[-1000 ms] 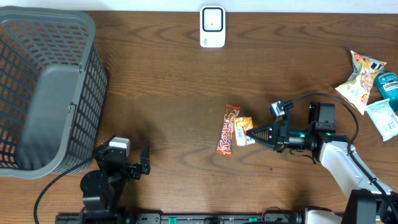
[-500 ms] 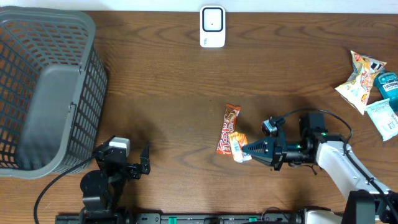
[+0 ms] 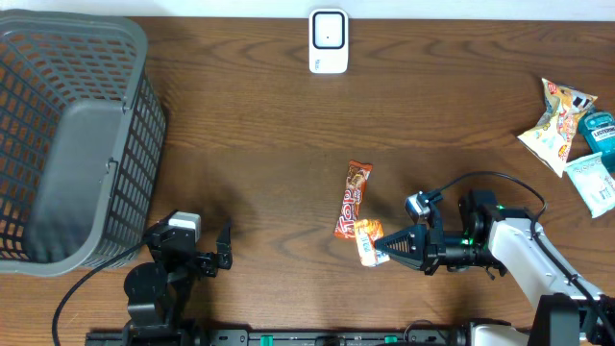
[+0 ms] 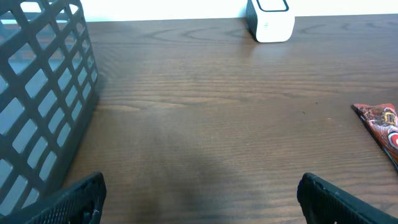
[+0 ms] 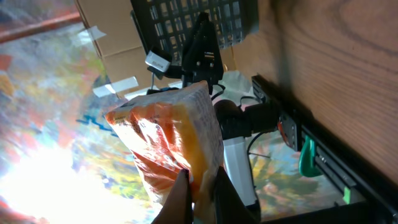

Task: Scan the item barcode
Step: 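Lift the tissue pack and carry it toward the scanner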

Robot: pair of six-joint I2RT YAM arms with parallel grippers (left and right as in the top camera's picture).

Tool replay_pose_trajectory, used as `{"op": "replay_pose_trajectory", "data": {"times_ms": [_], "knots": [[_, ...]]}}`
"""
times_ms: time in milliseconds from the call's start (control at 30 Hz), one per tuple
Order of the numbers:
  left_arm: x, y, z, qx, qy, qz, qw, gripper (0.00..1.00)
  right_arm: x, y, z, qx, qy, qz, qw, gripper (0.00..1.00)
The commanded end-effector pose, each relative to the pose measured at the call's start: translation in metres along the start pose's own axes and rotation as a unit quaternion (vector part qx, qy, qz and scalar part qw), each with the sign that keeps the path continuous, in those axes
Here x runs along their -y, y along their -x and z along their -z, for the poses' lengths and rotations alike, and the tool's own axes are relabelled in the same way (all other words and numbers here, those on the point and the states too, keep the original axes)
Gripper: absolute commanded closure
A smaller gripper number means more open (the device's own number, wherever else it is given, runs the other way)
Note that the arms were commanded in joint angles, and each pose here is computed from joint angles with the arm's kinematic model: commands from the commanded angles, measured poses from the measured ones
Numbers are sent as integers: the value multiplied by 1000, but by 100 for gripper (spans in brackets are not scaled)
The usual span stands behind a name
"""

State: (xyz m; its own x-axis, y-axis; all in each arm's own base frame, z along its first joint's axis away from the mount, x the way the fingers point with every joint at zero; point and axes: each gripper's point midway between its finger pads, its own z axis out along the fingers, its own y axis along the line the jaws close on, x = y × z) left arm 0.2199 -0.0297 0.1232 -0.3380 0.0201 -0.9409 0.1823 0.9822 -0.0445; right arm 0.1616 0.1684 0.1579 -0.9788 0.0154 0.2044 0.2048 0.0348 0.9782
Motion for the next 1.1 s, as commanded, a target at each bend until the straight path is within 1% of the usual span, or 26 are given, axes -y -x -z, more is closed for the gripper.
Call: {"op": "replay_pose_trajectory", "data": {"times_ms": [0, 100, 367, 500, 600, 733, 767, 800, 833, 867, 900, 1000, 1067], "knots": [[-1, -11, -2, -16, 2, 9, 1000, 2, -5, -2, -1, -2, 14, 43, 999, 99], [-1, -11, -2, -16, 2, 9, 1000, 2, -5, -2, -1, -2, 14, 72, 997, 99], [-1, -11, -2, -16, 2, 9, 1000, 2, -5, 4, -1, 0, 12, 210, 978, 99], [-1, -11, -2, -16, 2, 9, 1000, 2, -4, 15, -2, 2, 10, 289, 957, 99], [-1, -11, -2, -16, 2, 9, 1000, 2, -8, 29, -1, 4, 12, 367, 930, 99], [-1, -11, -2, -16, 2, 9, 1000, 2, -16, 52, -1, 8, 3, 418, 908, 99], [-1, -11, -2, -16, 2, 9, 1000, 2, -15, 63, -1, 16, -17, 411, 911, 98], [-1, -11, -2, -16, 2, 9, 1000, 2, -12, 79, 0, 35, -51, 388, 920, 98], [-1, -11, -2, -16, 2, 9, 1000, 2, -7, 103, 4, 77, -99, 348, 929, 98], [-1, -11, -2, -16, 2, 9, 1000, 2, -7, 124, 8, 123, -133, 320, 930, 98], [-1, -11, -2, -16, 2, 9, 1000, 2, -11, 136, 10, 147, -143, 323, 924, 99], [-1, -11, -2, -16, 2, 9, 1000, 2, -48, 163, 10, 215, -135, 379, 890, 99], [-1, -11, -2, -16, 2, 9, 1000, 2, -77, 175, 7, 259, -122, 423, 860, 99]]}}
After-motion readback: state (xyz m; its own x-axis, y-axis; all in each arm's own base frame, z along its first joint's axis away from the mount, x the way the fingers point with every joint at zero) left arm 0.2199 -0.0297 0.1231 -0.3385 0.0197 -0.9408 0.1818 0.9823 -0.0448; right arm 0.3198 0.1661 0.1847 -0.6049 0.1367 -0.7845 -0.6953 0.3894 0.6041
